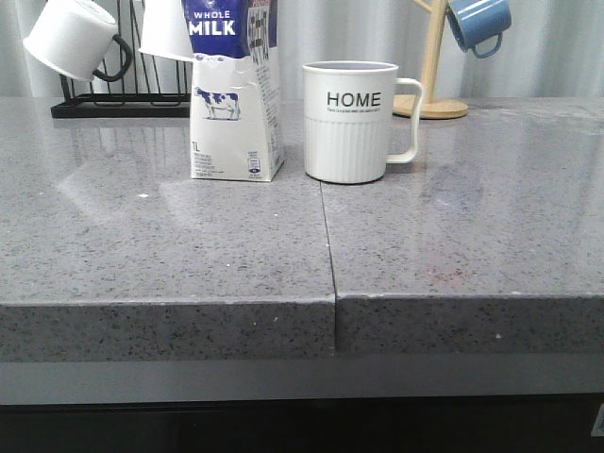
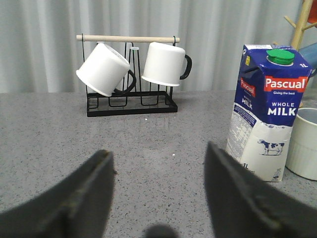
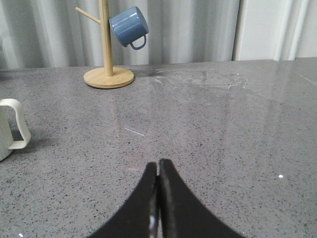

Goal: Place milk next to cup

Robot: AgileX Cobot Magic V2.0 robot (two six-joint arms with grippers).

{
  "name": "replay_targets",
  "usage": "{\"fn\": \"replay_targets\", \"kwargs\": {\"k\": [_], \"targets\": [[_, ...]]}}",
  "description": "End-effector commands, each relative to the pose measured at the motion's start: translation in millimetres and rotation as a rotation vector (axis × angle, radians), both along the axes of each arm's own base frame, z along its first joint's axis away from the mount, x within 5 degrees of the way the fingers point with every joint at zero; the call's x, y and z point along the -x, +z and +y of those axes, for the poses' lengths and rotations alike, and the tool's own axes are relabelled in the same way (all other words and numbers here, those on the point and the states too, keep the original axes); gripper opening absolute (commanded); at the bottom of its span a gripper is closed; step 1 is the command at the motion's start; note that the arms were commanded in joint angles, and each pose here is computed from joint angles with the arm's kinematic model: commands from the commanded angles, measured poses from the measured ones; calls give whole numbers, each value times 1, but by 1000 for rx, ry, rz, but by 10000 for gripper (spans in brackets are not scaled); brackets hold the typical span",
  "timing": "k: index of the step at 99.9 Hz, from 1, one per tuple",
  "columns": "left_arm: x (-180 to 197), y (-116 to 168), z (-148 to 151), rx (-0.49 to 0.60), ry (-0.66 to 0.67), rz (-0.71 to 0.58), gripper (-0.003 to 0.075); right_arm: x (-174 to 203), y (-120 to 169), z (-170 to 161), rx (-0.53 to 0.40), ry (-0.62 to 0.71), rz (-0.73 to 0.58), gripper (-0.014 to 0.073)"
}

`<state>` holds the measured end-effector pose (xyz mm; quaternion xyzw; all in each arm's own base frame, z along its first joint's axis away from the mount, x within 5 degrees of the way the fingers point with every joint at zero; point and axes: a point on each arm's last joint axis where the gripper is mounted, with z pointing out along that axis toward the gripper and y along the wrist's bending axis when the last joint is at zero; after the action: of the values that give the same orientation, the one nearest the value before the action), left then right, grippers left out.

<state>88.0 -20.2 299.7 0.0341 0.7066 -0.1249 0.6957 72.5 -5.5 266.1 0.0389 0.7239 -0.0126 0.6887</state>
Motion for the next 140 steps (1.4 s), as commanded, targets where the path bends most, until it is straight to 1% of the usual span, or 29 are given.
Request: {"fn": "replay_targets", "kwargs": {"k": [1, 6, 8, 64, 71, 93, 101, 104, 115, 130, 140], "targets": [[1, 16, 1, 32, 8, -97, 134, 0, 15, 0, 12, 1, -91, -120], [1, 16, 1, 31, 8, -98, 10, 0, 15, 0, 12, 1, -91, -120], [1, 16, 1, 29, 9, -98, -18, 0, 15, 0, 12, 1, -91, -120], [1, 16, 1, 21, 9, -100, -21, 0, 15, 0, 12, 1, -91, -120], [1, 17, 1, -5, 10, -115, -21, 0, 15, 0, 12, 1, -91, -120], [1, 17, 1, -4, 10, -115, -20, 0, 15, 0, 12, 1, -91, -120], [1, 19, 1, -15, 12, -146, -21, 0, 15, 0, 12, 1, -91, -120], [2, 20, 2, -33, 22, -155, -20, 0, 15, 0, 12, 1, -91, -120], [4, 18, 6, -40, 67, -138, -21, 0, 15, 0, 12, 1, -91, -120], [12, 5, 11, -97, 111, -149, -21, 0, 15, 0, 12, 1, -91, -120], [16, -15, 13, -99, 126, -141, -21, 0, 15, 0, 12, 1, -91, -120]]}}
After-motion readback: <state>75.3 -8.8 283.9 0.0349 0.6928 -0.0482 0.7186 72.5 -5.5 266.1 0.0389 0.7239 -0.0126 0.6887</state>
